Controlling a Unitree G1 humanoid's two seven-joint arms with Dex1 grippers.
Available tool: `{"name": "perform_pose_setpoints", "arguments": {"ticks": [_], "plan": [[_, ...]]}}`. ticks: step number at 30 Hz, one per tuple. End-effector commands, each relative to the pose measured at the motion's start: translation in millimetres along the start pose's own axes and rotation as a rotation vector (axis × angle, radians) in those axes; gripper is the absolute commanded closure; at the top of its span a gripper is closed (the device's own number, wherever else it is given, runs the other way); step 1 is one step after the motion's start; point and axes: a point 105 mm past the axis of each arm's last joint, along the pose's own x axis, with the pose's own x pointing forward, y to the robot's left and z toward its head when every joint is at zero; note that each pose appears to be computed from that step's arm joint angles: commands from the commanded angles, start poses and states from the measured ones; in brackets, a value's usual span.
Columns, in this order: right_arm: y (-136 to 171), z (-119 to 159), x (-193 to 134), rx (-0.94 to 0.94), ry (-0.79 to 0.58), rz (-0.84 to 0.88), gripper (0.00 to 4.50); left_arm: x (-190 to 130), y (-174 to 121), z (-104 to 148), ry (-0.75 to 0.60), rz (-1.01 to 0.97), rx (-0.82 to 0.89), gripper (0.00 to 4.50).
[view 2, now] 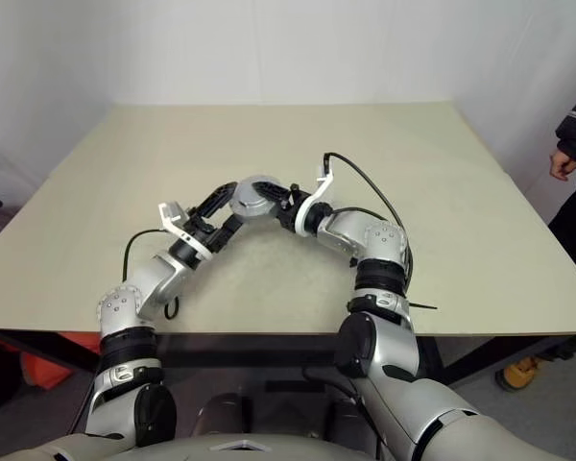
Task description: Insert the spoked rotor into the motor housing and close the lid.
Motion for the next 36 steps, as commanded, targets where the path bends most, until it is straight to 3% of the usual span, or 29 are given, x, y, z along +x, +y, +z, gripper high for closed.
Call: {"name": "perform_pose_setpoints", "arguments": {"ticks": [1,5,6,8,13,19,26,31,36], "plan": [[31,4,-1,-0.050,-0.016,0.114,2.41,12,-9,-3,0.031,-0.037,0.026,0.14],[32,5,-2,-0.056,-0.024,0.115,2.41,18,-8,-7,0.048,-0.031,0.042,0.14],[32,6,-3,-0.056,-0.027,0.114,2.41,18,-7,-7,0.045,-0.028,0.043,0.31],[31,7,-3,-0.056,-0.032,0.111,2.41,18,-6,-6,0.037,-0.026,0.043,0.70],[30,8,-4,-0.054,-0.040,0.105,2.41,19,-7,-4,0.026,-0.038,0.041,2.32],[29,11,-3,-0.109,-0.066,0.100,2.41,18,-5,-2,0.018,-0.025,0.048,2.32],[20,27,-2,-0.194,-0.186,0.014,0.05,16,-3,1,0.009,-0.014,0.068,2.32],[11,41,-4,-0.243,-0.279,-0.060,0.02,13,-2,8,-0.027,-0.006,0.092,2.32],[-8,55,-10,-0.268,-0.357,-0.160,0.02,-3,-6,49,-0.215,0.005,0.135,2.32]]}}
